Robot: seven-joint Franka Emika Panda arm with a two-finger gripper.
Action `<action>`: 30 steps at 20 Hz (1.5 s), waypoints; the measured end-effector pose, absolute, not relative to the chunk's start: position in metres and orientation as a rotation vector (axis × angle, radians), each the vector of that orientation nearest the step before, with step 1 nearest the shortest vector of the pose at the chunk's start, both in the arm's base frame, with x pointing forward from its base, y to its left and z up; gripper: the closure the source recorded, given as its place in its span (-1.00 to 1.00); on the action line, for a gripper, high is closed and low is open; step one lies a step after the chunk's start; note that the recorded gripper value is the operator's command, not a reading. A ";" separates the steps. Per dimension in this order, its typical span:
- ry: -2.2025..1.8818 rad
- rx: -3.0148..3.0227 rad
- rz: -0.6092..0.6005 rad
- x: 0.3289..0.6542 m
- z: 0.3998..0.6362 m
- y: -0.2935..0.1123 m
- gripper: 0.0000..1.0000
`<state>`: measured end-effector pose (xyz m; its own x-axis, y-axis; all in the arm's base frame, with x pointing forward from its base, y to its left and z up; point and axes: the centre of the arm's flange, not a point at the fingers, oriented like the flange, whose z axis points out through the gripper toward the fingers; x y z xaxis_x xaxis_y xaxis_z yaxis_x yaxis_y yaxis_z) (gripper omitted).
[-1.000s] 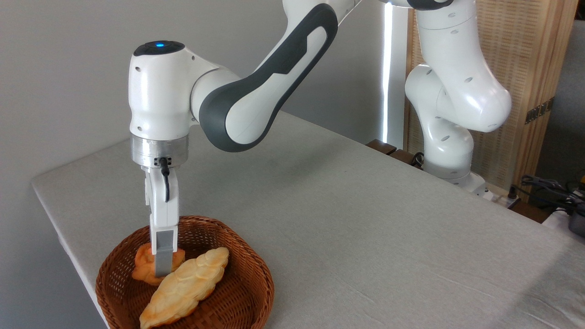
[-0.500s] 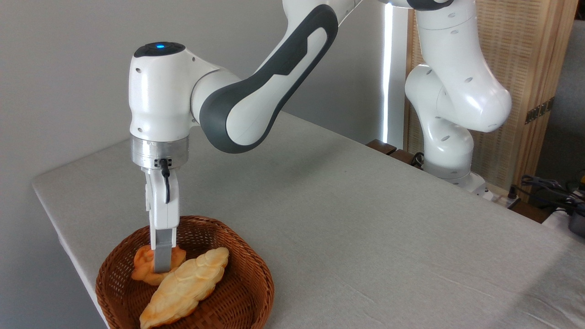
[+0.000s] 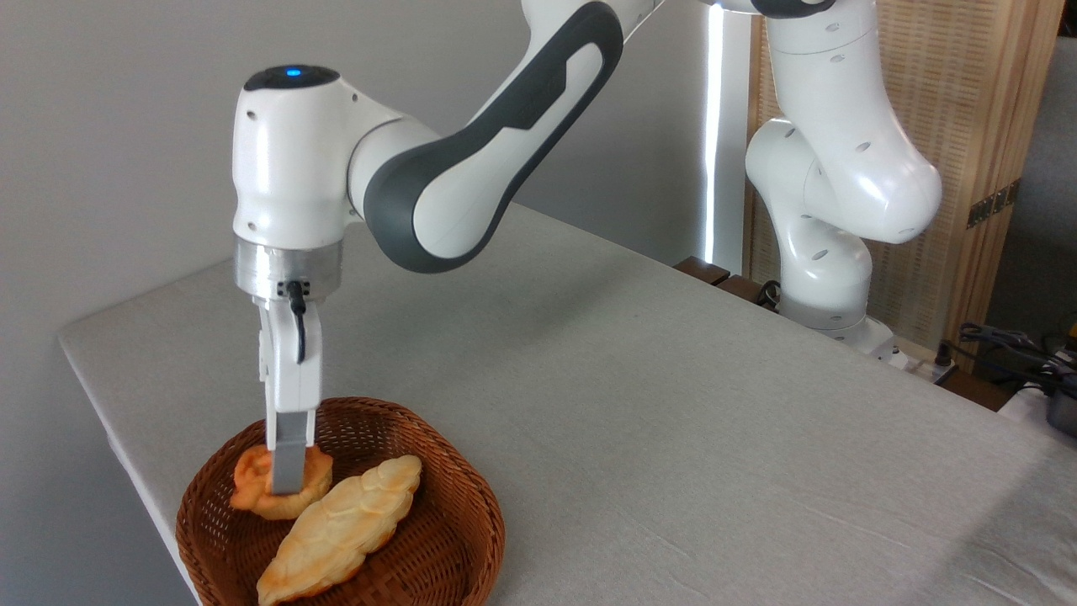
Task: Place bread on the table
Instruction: 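Close the gripper fingers around the orange bun in the basket, then lift the orange bun out of the basket and carry it beside the basket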
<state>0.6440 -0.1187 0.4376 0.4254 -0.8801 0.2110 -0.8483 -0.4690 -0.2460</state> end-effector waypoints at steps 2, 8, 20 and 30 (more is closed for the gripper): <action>1.554 -2.557 -0.498 0.643 0.448 -0.118 -0.07; 1.528 -2.576 -0.490 0.634 0.473 -0.113 -0.13; 1.347 -2.785 -0.247 0.589 0.523 -0.091 -0.19; 1.231 -2.913 -0.001 0.543 0.516 -0.082 -0.29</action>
<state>0.5430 -0.0821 0.5163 0.6968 -0.7172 0.0086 -0.7172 -0.6966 0.0194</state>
